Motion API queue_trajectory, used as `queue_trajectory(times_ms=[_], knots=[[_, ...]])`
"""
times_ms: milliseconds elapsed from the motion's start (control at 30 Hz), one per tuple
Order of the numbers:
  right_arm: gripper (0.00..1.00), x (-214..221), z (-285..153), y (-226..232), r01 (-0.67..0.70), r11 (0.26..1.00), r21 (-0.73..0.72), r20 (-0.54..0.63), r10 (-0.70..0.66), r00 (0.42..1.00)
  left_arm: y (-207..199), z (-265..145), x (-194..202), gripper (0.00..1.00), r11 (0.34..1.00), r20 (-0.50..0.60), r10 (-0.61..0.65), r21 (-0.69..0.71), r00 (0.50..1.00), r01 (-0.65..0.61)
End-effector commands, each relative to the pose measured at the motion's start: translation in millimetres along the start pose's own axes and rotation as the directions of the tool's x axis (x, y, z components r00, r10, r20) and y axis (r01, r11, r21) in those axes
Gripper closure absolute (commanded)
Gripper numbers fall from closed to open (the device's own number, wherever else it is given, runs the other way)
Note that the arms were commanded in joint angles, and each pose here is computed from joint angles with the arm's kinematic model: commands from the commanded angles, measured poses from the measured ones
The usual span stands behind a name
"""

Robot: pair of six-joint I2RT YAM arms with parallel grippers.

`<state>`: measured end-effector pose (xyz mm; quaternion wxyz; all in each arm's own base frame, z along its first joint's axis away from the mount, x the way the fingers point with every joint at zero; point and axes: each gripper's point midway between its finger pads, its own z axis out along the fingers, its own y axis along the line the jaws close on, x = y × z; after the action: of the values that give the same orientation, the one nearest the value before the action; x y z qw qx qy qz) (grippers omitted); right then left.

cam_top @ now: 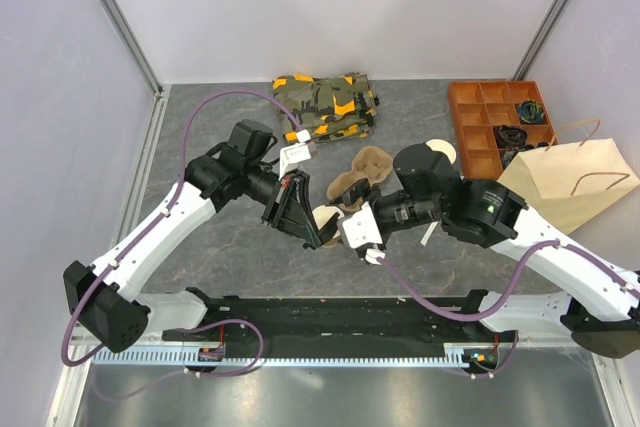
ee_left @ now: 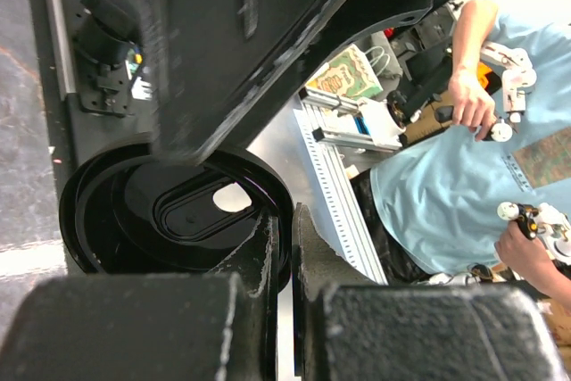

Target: Pack the takeout coffee

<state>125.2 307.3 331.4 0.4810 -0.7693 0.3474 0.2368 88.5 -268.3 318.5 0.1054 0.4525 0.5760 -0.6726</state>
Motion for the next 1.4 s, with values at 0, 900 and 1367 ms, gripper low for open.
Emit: queue_trajectory(times_ms=[0,900,1367], knots=[[0.28,-6,6,-4,0.052,0.999,0.0,0.002,-0.052,0.999,-29,-1,1,0.96,0.991,0.001,0.028,0.131,1.0,-0.028],[0.88,5,18,19,-0.016,0.999,-0.051,-0.041,0.013,0.999,-17,0,0,0.58,0.991,0.007,0.117,0.069,0.993,-0.117],[1.0,7,18,20,-0.063,0.998,-0.026,-0.04,0.062,0.997,-8,-4,-6,0.5,0.986,0.017,0.167,-0.005,0.986,-0.167]])
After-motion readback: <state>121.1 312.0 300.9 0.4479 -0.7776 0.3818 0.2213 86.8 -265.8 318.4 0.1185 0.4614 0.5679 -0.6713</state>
